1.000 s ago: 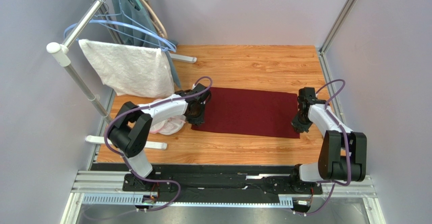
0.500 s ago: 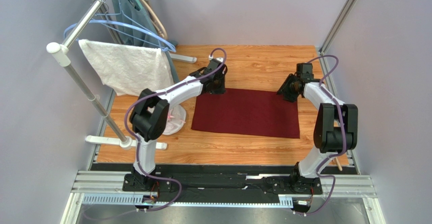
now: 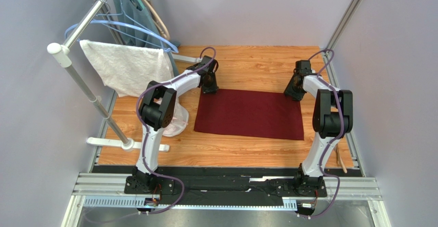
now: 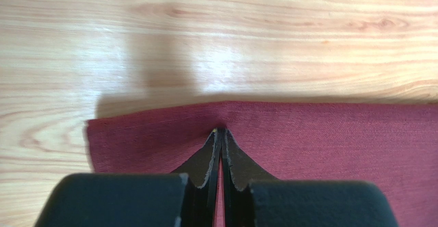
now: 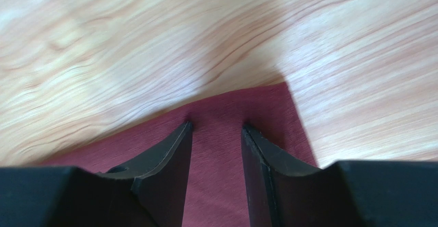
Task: Fold the napkin into a case and place the utensils inside
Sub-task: Smooth out the rectangle-folded napkin at the center of the board.
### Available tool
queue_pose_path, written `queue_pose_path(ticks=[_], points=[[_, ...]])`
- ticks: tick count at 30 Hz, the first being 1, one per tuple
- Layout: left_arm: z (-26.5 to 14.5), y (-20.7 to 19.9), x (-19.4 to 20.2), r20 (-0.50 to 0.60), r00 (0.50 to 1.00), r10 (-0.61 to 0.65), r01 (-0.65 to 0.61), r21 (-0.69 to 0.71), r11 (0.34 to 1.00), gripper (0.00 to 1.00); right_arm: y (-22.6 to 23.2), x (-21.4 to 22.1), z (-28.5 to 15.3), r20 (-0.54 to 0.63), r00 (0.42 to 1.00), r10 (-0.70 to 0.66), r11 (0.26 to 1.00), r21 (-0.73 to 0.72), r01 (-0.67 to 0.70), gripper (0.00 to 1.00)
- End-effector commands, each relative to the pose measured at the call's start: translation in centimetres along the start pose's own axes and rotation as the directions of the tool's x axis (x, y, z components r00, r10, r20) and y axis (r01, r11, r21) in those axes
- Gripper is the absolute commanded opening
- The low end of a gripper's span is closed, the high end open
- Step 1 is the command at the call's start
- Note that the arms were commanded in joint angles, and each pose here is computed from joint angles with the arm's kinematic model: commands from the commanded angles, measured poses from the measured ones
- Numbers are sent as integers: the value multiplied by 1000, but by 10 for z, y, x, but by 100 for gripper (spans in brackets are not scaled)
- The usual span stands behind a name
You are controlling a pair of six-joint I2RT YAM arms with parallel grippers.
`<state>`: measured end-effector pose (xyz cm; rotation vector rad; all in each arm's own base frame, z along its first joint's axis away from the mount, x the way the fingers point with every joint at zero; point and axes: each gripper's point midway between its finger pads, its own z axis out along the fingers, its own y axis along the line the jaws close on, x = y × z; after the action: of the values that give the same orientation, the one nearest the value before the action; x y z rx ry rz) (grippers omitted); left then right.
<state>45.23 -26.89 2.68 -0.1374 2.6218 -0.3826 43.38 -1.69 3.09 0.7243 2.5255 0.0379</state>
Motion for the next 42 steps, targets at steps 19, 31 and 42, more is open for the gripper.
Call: queue_pose_path(ticks=[19,31,42], points=[[-23,31,-24,-7,999,-44,44,-22,999,12,12,-33,-16,52,997,-49,999,5,49,43],[5,62,-21,-96,990,-100,96,-41,995,11,-7,-50,15,39,999,-25,999,-26,26,42],[-68,-31,-39,103,994,-23,-2,240,971,17,99,-36,-76,41,998,52,848,-530,-22,66]])
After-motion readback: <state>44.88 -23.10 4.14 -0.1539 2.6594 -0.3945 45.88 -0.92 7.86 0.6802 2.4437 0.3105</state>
